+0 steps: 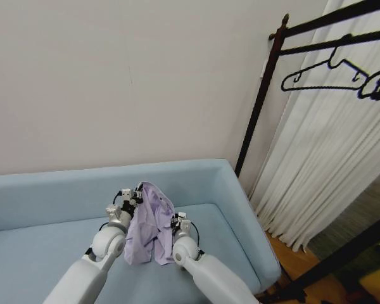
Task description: Pick up the clothes from the sofa and hang them on the clothes hanger.
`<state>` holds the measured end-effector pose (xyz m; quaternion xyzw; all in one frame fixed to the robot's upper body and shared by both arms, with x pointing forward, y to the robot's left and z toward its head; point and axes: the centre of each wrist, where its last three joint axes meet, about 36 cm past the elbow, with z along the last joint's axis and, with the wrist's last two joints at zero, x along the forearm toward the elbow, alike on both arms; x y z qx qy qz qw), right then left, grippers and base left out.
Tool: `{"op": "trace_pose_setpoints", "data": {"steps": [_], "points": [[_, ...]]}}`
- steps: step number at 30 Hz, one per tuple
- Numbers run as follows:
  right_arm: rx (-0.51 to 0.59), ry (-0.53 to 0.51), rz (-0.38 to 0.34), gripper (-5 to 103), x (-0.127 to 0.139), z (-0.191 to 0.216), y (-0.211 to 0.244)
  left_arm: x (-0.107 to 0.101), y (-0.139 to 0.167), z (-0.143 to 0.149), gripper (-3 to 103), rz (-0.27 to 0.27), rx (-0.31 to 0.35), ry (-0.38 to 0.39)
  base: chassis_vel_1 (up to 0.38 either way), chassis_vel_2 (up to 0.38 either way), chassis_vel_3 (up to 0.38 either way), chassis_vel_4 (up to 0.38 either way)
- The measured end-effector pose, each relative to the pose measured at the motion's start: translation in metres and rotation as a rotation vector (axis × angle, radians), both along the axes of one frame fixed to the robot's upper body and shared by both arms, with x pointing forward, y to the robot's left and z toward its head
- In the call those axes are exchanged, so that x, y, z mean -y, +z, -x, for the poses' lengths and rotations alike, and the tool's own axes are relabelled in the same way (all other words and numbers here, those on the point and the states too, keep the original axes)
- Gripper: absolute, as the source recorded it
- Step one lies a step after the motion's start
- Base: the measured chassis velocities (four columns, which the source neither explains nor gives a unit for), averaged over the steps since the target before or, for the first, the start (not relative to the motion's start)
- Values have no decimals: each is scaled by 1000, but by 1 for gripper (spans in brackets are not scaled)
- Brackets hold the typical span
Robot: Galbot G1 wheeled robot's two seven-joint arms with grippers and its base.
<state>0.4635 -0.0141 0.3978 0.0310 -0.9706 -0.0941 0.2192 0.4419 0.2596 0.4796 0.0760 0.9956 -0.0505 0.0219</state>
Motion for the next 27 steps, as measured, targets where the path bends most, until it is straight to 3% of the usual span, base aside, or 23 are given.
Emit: {"op": "trace_pose_setpoints", "data": {"steps": [10,19,25,27], "points": [[186,94,52,46,38,-8,67,-24,34,4,1,-2,91,12,0,0,0,0],[375,210,30,40,52,-19,175,-43,106,15,1,14,211,2,0,0,0,0],[331,254,21,33,59,-5,182,-43,112,22,1,9,208,-6,0,0,0,0],[307,262,15,38,59,1,176,-43,111,22,1,11,202,-7,0,0,0,0]]}}
